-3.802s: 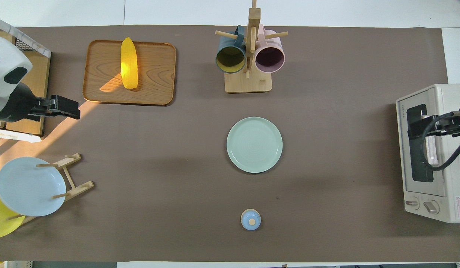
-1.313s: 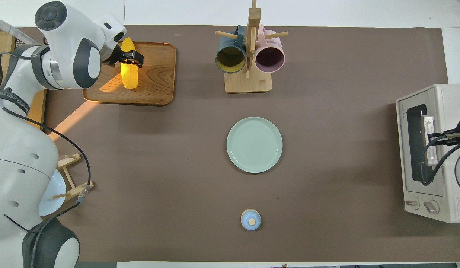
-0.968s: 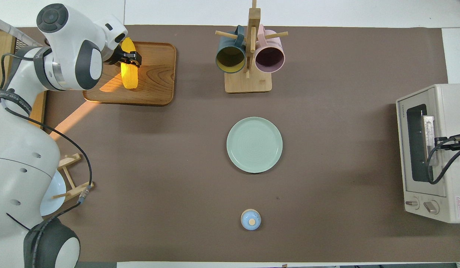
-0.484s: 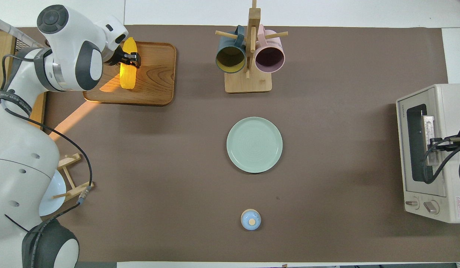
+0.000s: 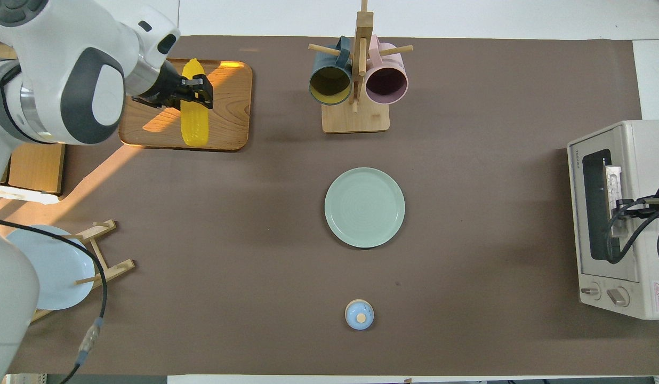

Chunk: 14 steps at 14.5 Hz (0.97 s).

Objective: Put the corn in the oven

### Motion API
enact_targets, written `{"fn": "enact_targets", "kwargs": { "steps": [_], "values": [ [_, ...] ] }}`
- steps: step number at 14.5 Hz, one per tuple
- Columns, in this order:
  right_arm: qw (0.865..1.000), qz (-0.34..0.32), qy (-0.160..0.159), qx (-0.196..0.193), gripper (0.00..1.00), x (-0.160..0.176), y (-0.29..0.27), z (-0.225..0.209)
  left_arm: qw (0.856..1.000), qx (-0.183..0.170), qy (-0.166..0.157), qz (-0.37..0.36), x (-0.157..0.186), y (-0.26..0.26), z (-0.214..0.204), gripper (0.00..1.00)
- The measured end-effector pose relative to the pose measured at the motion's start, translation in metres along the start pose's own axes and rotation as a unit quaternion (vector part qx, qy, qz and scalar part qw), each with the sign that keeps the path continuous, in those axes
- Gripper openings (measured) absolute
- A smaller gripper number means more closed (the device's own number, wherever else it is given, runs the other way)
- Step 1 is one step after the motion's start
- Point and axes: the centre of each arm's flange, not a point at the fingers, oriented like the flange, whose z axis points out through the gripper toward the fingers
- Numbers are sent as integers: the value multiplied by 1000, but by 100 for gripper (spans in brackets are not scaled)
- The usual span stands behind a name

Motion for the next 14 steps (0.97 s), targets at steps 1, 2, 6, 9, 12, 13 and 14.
{"fn": "enact_targets", "kwargs": {
  "steps": [1, 2, 6, 9, 12, 13, 14],
  "values": [
    [1000, -1, 0, 0, 1, 0, -1, 0, 1000, 1, -9, -4, -24, 25, -1, 56],
    [1000, -2, 0, 2, 1, 1, -4, 1, 1000, 2, -21, -4, -49, 51, 4, 56],
    [1000, -7, -3, 30, 1, 5, -30, 9, 1000, -8, -13, -11, -129, 147, 46, 56],
    [999, -15, -7, 38, 1, 10, -62, 25, 999, -31, 16, -15, -179, 206, 83, 56],
    [999, -29, -7, 42, 1, 17, -92, 53, 998, -52, 37, -8, -200, 239, 121, 56],
    [999, -33, -5, 43, 1, 19, -101, 65, 997, -56, 43, -5, -202, 244, 137, 56],
    [998, -37, 0, 43, 1, 23, -109, 78, 997, -60, 48, -3, -205, 249, 151, 56]
  ]
}}
